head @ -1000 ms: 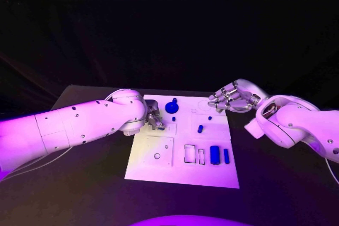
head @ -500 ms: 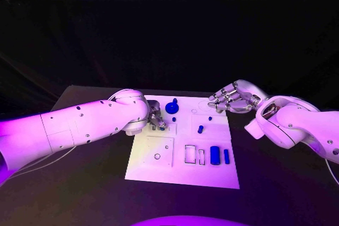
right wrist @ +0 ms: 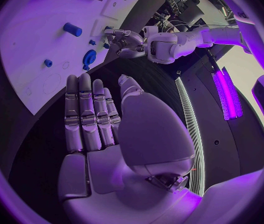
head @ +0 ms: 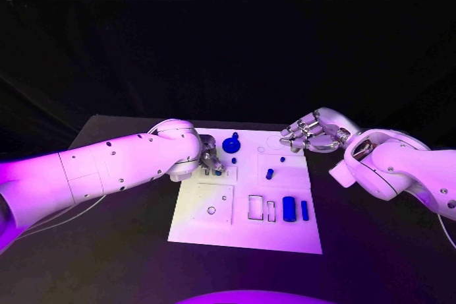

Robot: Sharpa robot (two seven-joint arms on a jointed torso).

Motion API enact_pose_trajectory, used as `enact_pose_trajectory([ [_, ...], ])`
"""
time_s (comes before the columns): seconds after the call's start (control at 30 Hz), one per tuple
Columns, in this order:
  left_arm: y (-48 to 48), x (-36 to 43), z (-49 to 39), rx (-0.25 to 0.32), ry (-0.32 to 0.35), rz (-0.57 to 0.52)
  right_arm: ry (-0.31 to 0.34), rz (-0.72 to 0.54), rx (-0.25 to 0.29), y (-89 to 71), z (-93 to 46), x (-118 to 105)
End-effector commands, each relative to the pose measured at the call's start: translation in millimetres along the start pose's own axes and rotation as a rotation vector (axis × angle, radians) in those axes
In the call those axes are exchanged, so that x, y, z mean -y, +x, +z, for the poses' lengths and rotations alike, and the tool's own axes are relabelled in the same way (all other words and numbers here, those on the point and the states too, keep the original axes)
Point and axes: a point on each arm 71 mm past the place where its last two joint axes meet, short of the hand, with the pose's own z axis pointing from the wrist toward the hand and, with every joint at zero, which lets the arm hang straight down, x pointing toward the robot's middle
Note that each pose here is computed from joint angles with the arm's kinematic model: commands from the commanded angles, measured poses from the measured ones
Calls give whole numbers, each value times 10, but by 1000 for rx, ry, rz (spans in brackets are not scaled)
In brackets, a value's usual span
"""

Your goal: Assemble the parts on the task board

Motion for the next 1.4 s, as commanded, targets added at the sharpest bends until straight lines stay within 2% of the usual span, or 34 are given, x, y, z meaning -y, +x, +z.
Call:
enact_pose_trajectory([
  [0.03,49,16,12,-36,6,10,-1,-2,-17,15,-2,2],
  [0.63,22,-37,-14,-9,7,-16,4,0,3,-7,-11,19],
  [0.87,-8,-77,-50,18,10,-56,8,4,13,-20,-19,32],
  [1.1,-52,-72,-113,24,32,-113,9,6,17,-24,-21,39],
  [1.27,-163,-116,-170,24,37,-159,10,6,17,-26,-21,44],
  [1.4,-376,-217,-216,16,22,-143,7,6,20,-27,-19,43],
])
